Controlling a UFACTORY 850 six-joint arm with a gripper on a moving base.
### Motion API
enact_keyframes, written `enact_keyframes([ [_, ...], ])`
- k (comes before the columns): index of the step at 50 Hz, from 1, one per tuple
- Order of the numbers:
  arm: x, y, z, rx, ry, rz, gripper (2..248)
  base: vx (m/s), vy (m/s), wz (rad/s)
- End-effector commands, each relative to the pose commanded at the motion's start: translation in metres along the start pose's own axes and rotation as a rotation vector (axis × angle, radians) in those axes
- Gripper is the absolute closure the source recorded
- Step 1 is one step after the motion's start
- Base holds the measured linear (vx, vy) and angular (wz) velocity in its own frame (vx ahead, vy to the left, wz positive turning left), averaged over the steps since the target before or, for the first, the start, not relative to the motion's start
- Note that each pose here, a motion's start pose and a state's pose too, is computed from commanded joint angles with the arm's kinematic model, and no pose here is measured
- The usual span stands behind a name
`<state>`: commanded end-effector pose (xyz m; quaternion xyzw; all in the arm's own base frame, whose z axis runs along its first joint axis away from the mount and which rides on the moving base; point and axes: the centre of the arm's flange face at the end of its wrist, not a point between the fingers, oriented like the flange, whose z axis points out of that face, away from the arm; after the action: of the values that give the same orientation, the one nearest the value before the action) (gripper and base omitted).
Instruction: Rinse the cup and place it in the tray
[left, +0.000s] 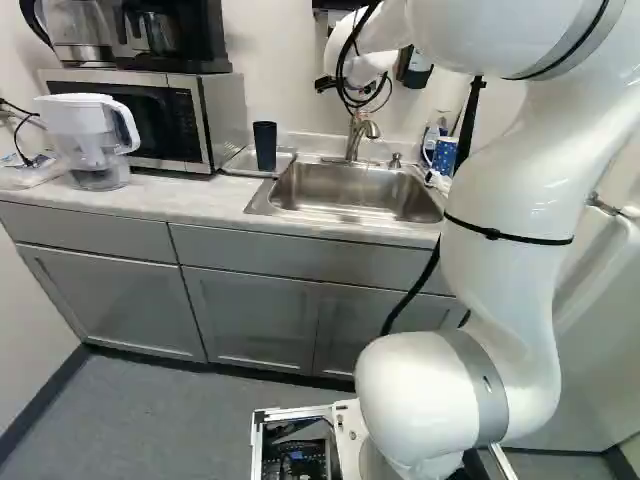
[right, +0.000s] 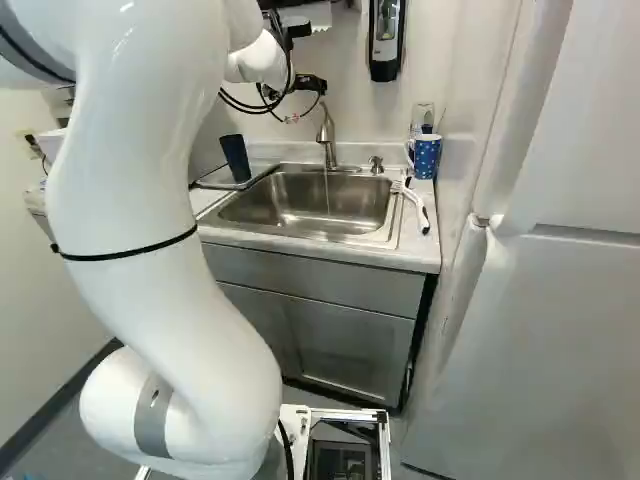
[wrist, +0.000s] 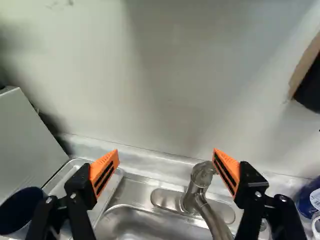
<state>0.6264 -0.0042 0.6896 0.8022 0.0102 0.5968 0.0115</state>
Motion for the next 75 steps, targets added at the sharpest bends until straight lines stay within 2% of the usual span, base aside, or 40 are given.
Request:
enact_keyframes([
  [45,-0.0087,-0.0003,-0.0035,0.003,-0.090,0.000,3,0.000,0.000,0.000],
  [75,-0.0075,-0.0002,-0.0076,0.002,-0.078,0.000,3,0.000,0.000,0.000],
])
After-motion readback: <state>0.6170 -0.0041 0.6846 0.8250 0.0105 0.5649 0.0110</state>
